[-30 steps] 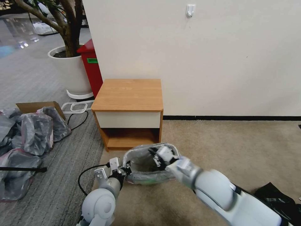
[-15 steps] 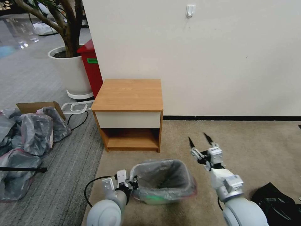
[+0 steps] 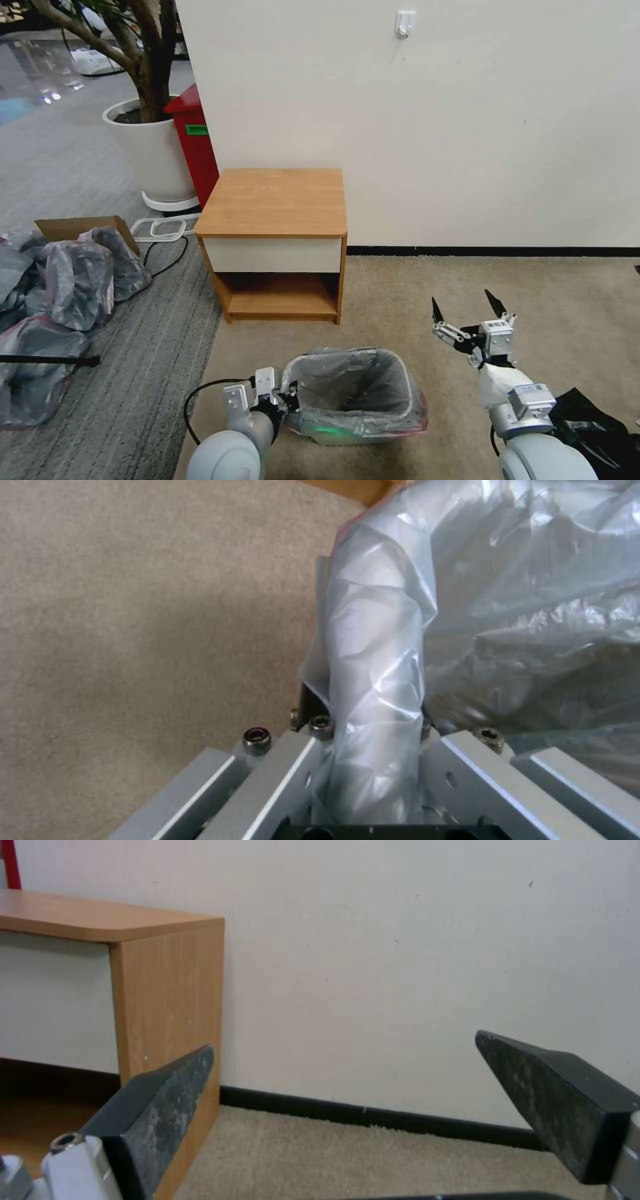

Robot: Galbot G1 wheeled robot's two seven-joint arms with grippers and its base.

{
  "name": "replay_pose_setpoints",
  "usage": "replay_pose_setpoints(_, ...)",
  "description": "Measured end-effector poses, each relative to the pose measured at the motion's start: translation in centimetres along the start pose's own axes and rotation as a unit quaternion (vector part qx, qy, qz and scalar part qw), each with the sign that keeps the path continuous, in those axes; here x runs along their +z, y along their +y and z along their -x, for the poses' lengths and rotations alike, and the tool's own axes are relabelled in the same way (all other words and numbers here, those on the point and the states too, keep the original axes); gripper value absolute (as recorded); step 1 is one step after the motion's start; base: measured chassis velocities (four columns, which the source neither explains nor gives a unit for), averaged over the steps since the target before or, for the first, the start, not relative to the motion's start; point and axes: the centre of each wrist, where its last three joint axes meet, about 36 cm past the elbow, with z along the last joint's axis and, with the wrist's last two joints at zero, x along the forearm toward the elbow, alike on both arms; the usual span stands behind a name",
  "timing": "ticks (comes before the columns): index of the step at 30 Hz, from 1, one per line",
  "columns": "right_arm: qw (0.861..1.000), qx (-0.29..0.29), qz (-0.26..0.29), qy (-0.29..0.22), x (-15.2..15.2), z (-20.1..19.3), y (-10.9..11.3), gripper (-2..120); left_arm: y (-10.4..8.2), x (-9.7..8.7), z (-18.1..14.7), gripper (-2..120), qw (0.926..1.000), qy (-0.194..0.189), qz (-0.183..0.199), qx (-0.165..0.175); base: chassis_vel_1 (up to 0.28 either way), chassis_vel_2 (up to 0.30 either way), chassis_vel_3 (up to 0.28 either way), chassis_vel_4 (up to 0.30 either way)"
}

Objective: Pick up the garbage bag from the table and place it over the trash can.

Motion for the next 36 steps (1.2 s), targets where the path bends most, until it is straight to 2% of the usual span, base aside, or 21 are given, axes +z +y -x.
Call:
replay_pose_setpoints(3,1.000,0.000,0.001,-0.001,0.0,0.1,0.0,100,0.1,-0.2,-0.1,3,1.0000,0.000,0.003,0.002,0.000,0.000,0.000,0.000)
replay_pose_setpoints(8,1.000,-0.005,0.002,0.000,0.1,0.2,0.2,100,-1.0,-1.1,-1.4,3,0.9996,-0.014,0.011,0.020,0.000,0.000,0.000,0.000)
replay_pose_setpoints(12,1.000,-0.008,0.001,0.001,0.2,0.3,0.4,100,-1.3,-1.2,-2.3,3,0.9996,-0.020,0.009,0.020,0.000,0.000,0.000,0.000)
replay_pose_setpoints(20,1.000,-0.009,0.003,0.005,0.5,0.2,0.7,100,-0.6,-1.3,-2.6,3,0.9998,-0.017,0.012,0.007,0.000,0.000,0.000,0.000)
replay_pose_setpoints(28,1.000,-0.008,0.002,0.006,0.7,0.1,0.8,100,0.1,-1.1,-1.4,3,0.9998,0.001,0.021,-0.008,0.000,0.000,0.000,0.000)
replay_pose_setpoints(30,1.000,-0.007,0.001,0.009,1.1,0.1,0.6,100,0.2,-1.1,-1.0,11,0.9996,0.001,0.026,-0.015,0.000,0.000,0.000,0.000)
replay_pose_setpoints(31,1.000,-0.007,0.001,0.009,1.1,0.1,0.6,100,0.2,-1.1,-1.0,11,0.9996,0.001,0.026,-0.015,0.000,0.000,0.000,0.000)
replay_pose_setpoints(34,1.000,-0.005,0.000,0.010,1.3,0.0,0.3,100,0.4,-1.1,-0.7,26,0.9994,-0.001,0.029,-0.021,0.000,0.000,0.000,0.000)
replay_pose_setpoints(36,1.000,-0.005,0.000,0.009,1.3,0.0,0.3,100,0.4,-1.2,-0.7,29,0.9993,-0.001,0.030,-0.021,0.000,0.000,0.000,0.000)
